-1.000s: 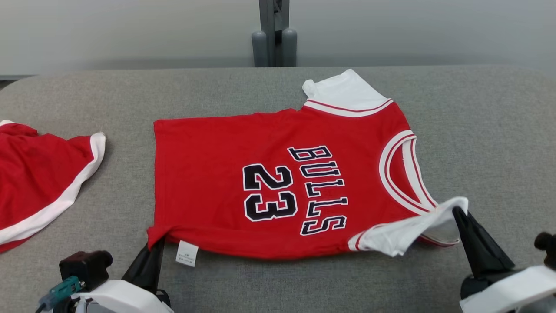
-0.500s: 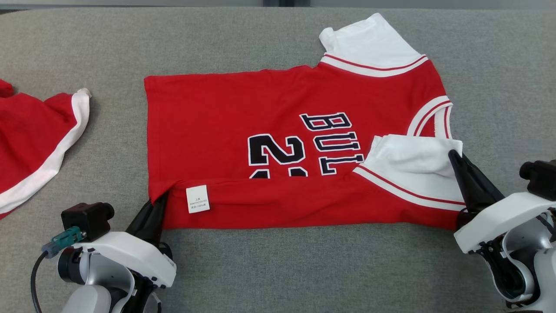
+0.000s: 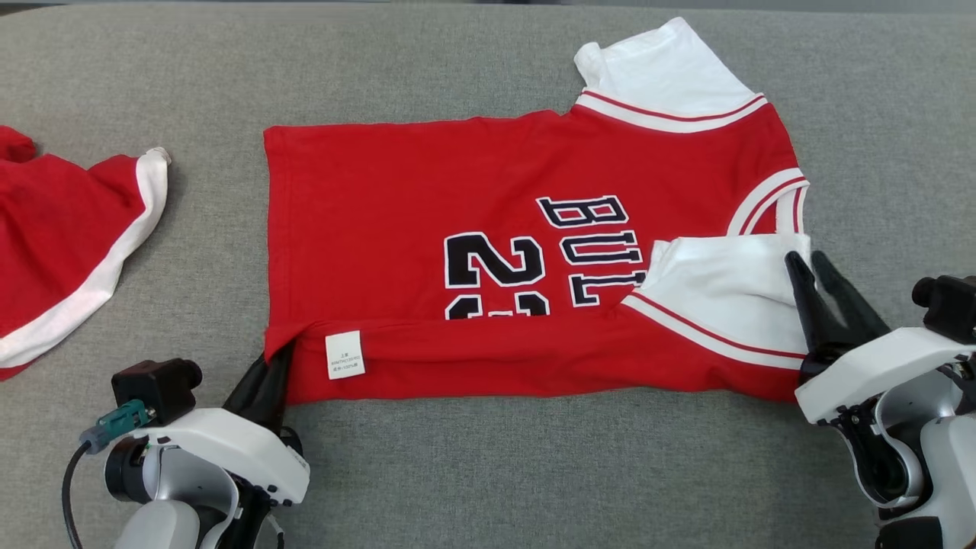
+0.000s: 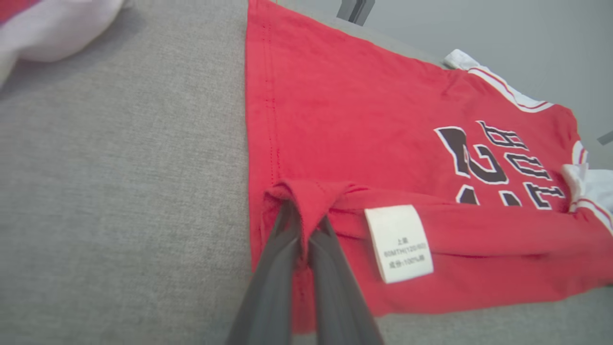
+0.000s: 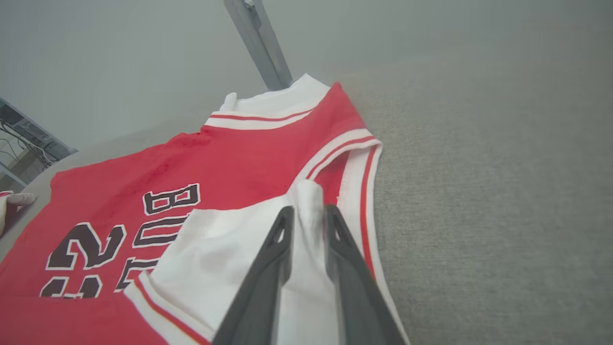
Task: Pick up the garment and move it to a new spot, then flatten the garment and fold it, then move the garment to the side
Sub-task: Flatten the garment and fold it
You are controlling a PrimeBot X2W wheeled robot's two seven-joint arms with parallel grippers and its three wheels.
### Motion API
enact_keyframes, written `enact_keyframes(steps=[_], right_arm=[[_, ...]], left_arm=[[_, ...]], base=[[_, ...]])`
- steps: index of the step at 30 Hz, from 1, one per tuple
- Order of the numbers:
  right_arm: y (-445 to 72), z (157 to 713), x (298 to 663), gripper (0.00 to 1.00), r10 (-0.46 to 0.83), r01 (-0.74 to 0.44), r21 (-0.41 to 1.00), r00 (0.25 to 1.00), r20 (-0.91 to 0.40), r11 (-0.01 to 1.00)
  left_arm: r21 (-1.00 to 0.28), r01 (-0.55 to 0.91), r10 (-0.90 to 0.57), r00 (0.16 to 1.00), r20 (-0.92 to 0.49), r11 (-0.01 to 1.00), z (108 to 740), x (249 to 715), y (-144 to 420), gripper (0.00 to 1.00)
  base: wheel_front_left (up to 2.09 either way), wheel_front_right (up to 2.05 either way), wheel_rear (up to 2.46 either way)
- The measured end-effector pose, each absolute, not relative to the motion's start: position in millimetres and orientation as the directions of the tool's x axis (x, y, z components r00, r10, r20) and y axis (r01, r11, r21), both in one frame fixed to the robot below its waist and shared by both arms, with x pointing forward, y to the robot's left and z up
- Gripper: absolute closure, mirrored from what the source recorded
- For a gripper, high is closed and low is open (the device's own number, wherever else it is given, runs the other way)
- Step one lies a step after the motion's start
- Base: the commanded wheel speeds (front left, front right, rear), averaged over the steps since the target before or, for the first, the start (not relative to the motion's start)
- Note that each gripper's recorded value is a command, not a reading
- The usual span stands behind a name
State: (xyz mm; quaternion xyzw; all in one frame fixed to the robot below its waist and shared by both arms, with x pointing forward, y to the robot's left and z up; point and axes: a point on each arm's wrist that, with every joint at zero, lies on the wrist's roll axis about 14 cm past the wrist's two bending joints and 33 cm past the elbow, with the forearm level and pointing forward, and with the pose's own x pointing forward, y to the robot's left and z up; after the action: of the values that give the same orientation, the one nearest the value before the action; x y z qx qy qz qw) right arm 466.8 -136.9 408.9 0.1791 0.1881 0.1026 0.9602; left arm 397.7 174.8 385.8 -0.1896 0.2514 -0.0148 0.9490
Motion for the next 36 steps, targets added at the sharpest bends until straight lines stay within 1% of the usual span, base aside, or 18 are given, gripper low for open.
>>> enact_keyframes(steps=[5,9,14,17,19,22,25,27,32,36], right_arm=[[-152,432,465,0.0,0.207,-0.11,0.37,0.95,-0.232,0.923],[-161,454,458,0.0,0.16,-0.096,0.359,0.975,-0.152,0.928],[-169,485,448,0.0,0.124,-0.108,0.282,0.991,-0.04,0.953],[-167,501,441,0.0,0.12,-0.122,0.227,0.993,0.025,0.966],[-164,508,436,0.0,0.123,-0.132,0.2,0.991,0.055,0.971],[-162,515,427,0.0,0.126,-0.138,0.154,0.988,0.085,0.978],[-161,516,417,0.0,0.125,-0.137,0.13,0.988,0.093,0.982],[-160,512,407,0.0,0.127,-0.136,0.119,0.989,0.081,0.984],[-158,500,391,0.0,0.126,-0.13,0.127,0.991,0.036,0.983],[-158,491,385,0.0,0.126,-0.126,0.134,0.992,0.006,0.983]], left_arm=[[-0.359,-0.123,-0.05,0.899,-0.436,0.925,397,392,187,0.0],[-0.363,-0.153,0.01,0.93,-0.367,0.919,417,392,197,0.0],[-0.331,-0.173,0.095,0.966,-0.24,0.928,448,396,210,0.0],[-0.308,-0.169,0.132,0.982,-0.138,0.936,472,403,216,0.0],[-0.294,-0.17,0.157,0.985,-0.066,0.941,486,407,219,0.0],[-0.266,-0.163,0.167,0.986,-0.01,0.95,496,406,218,0.0],[-0.252,-0.15,0.161,0.987,0.026,0.956,503,404,216,0.0],[-0.201,-0.133,0.143,0.989,0.036,0.971,504,400,213,0.0],[-0.136,-0.102,0.104,0.995,0.011,0.986,493,384,203,0.0],[-0.112,-0.098,0.094,0.995,-0.036,0.989,481,376,201,0.0]], base=[[0.0,0.0,0.0],[0.0,0.0,0.0],[0.0,0.0,0.0],[0.0,0.0,0.0],[0.0,0.0,0.0],[0.0,0.0,0.0],[0.0,0.0,0.0],[0.0,0.0,0.0],[0.0,0.0,0.0],[0.0,0.0,0.0]])
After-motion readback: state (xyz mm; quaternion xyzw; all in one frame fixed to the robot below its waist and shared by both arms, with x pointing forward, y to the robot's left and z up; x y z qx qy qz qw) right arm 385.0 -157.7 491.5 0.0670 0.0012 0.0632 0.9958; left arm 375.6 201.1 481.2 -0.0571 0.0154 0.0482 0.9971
